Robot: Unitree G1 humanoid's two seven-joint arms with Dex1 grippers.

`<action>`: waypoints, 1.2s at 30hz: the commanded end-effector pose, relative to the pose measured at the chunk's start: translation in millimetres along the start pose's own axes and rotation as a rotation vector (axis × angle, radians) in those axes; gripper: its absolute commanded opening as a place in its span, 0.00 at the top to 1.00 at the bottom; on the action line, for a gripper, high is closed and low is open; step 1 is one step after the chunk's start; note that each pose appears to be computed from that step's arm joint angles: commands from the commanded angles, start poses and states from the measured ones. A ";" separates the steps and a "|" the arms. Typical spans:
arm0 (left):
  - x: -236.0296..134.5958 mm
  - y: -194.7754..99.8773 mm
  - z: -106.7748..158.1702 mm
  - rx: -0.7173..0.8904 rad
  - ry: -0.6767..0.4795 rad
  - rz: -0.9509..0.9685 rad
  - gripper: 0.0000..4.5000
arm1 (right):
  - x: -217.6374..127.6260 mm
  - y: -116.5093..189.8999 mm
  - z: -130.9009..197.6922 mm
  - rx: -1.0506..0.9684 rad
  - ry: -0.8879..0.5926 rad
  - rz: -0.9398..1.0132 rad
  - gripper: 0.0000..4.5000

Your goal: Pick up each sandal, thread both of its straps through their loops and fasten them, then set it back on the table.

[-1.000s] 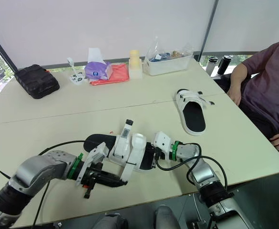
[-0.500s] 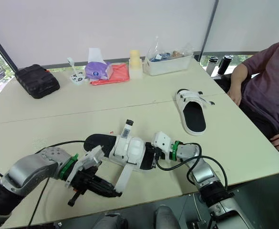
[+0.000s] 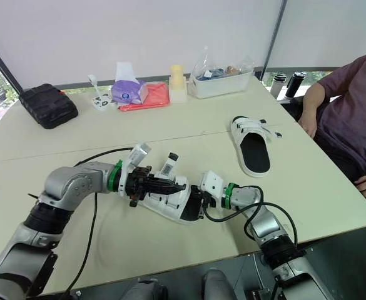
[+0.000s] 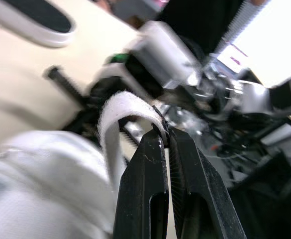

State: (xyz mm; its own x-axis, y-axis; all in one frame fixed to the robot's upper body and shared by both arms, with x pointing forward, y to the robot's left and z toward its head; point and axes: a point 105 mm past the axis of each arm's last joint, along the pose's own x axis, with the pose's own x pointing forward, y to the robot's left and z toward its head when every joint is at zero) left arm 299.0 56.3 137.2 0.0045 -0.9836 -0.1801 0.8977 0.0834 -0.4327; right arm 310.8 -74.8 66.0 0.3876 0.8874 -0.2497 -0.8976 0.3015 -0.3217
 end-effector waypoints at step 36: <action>30.3 14.8 32.6 0.436 0.169 -0.150 0.31 | -6.3 19.7 -45.9 0.097 0.170 0.016 1.00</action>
State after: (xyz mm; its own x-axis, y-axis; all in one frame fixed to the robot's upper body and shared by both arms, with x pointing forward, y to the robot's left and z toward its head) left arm 324.1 23.8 142.0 -0.1807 -0.9300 -0.3199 0.9829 -0.1590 -0.0929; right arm 309.6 -74.7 64.7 0.3998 0.8841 -0.2419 -0.8931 0.3164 -0.3197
